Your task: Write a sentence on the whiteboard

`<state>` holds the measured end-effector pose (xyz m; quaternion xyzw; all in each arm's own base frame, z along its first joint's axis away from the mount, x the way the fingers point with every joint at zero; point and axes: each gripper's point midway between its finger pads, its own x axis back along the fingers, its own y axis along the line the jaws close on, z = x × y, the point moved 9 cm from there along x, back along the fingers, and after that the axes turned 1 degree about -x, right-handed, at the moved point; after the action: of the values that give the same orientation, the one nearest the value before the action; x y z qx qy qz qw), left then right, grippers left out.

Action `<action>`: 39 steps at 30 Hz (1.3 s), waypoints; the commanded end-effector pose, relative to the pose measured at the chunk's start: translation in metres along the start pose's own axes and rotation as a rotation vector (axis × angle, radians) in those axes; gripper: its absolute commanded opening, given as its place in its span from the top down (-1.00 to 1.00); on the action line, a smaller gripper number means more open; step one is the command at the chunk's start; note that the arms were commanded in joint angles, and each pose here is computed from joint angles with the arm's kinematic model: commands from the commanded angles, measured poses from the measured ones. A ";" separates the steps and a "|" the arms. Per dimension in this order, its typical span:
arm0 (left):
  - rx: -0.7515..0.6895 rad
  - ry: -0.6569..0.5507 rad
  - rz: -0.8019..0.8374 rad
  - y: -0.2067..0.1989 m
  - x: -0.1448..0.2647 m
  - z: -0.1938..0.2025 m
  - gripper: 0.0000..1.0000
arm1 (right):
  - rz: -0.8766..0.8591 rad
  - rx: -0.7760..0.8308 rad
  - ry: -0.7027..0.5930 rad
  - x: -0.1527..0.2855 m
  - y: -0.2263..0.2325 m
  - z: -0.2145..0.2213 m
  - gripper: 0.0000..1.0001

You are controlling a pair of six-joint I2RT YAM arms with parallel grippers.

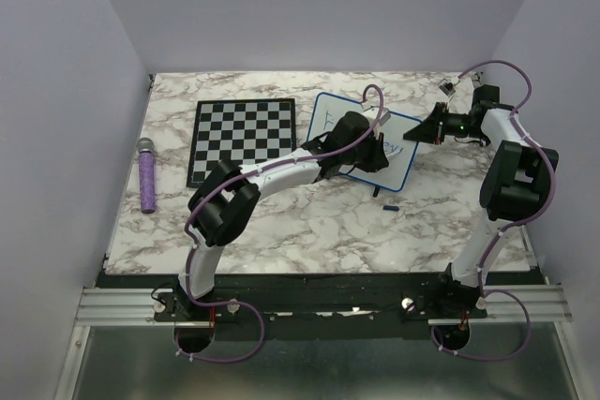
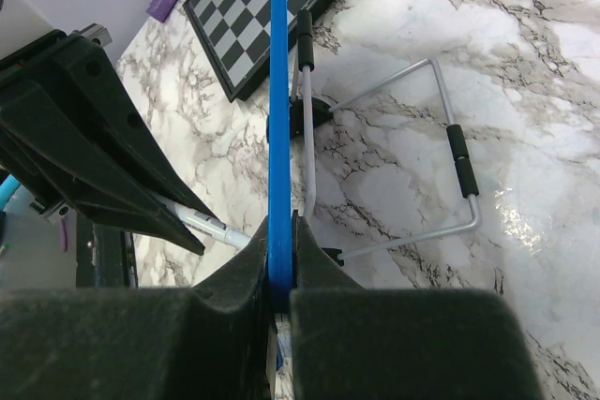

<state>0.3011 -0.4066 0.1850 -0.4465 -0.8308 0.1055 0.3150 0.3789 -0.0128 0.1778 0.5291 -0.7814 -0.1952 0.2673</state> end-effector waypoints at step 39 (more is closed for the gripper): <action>-0.014 -0.009 0.066 -0.002 0.000 -0.007 1.00 | 0.025 0.087 0.017 0.000 0.001 -0.010 0.99</action>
<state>0.3047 -0.4063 0.1901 -0.4585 -0.8260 0.1122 0.3080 0.3786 -0.0128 0.1785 0.5298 -0.7812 -0.1942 0.2671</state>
